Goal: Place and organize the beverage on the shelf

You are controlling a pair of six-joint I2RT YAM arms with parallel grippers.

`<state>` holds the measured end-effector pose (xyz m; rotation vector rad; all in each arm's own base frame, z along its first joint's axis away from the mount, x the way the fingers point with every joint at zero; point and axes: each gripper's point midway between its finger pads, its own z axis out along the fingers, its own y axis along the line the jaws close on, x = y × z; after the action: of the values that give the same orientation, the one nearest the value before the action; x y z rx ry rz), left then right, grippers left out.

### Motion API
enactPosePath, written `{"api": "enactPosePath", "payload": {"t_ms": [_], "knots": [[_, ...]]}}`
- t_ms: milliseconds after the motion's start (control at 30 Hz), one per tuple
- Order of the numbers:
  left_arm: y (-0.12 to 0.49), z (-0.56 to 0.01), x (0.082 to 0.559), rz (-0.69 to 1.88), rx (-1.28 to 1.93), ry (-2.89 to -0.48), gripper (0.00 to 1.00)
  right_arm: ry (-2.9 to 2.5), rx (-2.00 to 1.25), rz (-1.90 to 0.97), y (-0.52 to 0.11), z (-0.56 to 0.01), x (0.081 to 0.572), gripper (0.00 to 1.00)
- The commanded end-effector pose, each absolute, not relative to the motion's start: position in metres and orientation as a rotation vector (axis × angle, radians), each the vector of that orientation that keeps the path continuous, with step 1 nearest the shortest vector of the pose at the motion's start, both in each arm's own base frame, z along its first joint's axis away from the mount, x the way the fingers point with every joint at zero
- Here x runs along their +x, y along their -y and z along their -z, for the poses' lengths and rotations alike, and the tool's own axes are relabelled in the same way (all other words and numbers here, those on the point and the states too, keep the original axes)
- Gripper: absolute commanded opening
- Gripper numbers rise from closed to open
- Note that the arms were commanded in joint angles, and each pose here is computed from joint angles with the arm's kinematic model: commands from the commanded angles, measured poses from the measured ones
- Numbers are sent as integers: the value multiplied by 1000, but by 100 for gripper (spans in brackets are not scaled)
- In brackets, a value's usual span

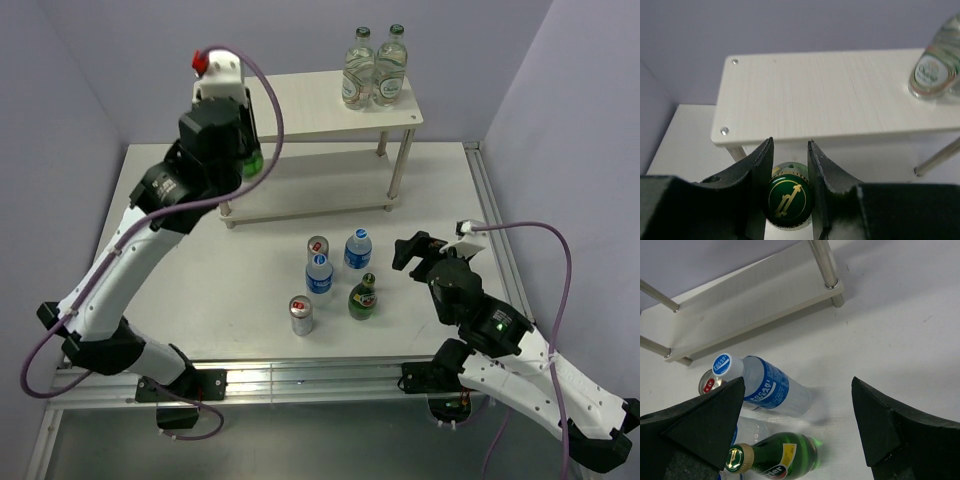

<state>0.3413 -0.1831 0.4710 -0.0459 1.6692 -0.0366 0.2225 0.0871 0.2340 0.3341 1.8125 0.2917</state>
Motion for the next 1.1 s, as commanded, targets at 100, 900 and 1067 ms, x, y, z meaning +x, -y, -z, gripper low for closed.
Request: {"api": "enactPosePath", "payload": {"t_ms": [100, 900, 1067], "knots": [[136, -592, 368, 45, -154, -1406, 0, -1747, 383, -316, -81, -253, 222, 93], [109, -600, 479, 1, -201, -1243, 0, -1768, 372, -306, -86, -240, 225, 93], [114, -585, 493, -19, -171, -1259, 1, -1776, 367, -296, -87, -237, 227, 93]]}}
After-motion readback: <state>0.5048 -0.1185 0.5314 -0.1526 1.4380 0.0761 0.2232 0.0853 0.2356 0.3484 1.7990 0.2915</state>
